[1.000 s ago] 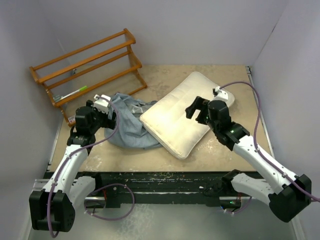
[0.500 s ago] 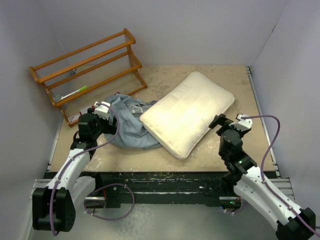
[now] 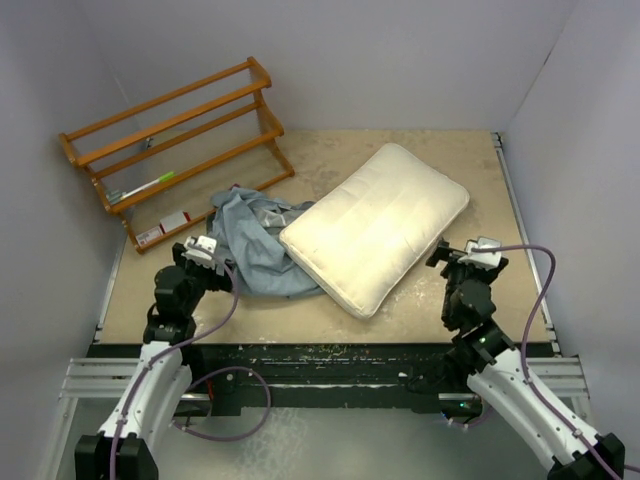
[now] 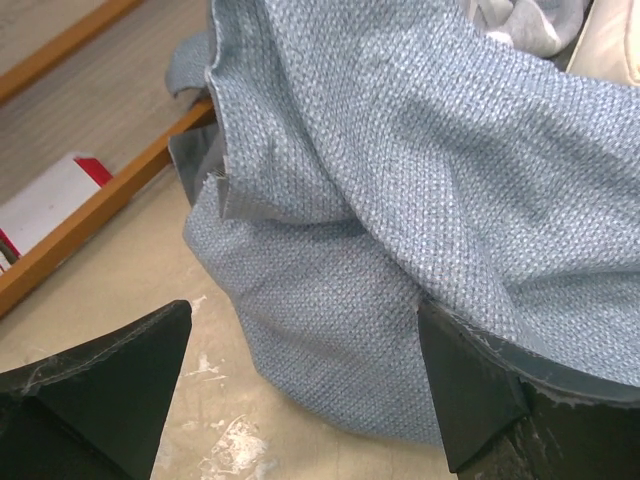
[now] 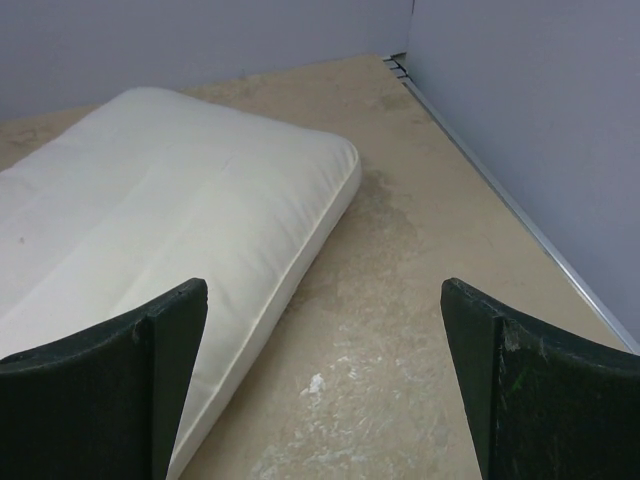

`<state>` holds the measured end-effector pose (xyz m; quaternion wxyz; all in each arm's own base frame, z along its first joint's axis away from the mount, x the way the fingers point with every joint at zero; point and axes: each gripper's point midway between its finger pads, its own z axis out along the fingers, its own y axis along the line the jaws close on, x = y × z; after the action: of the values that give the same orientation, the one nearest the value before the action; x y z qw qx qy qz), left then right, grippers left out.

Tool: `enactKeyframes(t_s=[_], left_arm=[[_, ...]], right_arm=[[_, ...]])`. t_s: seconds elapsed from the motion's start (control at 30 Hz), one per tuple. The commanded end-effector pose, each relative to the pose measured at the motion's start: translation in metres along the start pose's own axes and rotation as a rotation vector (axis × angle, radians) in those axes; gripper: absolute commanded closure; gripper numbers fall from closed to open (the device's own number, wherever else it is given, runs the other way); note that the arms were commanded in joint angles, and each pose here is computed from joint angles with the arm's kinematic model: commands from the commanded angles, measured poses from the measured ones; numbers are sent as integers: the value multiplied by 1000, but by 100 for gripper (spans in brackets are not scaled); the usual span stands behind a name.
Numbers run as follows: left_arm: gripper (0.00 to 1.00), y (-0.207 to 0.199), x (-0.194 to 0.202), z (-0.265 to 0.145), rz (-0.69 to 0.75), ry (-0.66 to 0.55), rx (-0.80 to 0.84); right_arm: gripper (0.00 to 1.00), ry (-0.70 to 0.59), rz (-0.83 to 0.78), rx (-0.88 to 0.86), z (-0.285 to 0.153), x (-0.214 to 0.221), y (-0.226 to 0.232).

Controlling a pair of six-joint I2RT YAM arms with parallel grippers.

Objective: Remove the pillowcase from the pillow

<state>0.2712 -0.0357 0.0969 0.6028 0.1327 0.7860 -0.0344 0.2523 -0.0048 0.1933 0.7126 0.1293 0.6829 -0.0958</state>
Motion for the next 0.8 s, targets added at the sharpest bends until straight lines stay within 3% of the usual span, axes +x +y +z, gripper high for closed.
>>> enactKeyframes(t_s=[0.0,0.07,0.37,0.63,0.77], left_arm=[[1,5,-15,-3,-4,-90,-30],[1,14,-12,-5,-29,-96,-90],[1,32,-6,-7,-78,-81,-202],[1,27,-5,-7,-64,-85,-178],[1,26,-6,-6,-66,-85,-171]], right_arm=[[0,17,-33,30,4,-2,-1],[0,73,-48,31,2,10,-1],[0,-20,-18,69,-8,24,-23],[0,53,-35,84,3,44,-11],[0,28,-10,85,-3,40,-18]])
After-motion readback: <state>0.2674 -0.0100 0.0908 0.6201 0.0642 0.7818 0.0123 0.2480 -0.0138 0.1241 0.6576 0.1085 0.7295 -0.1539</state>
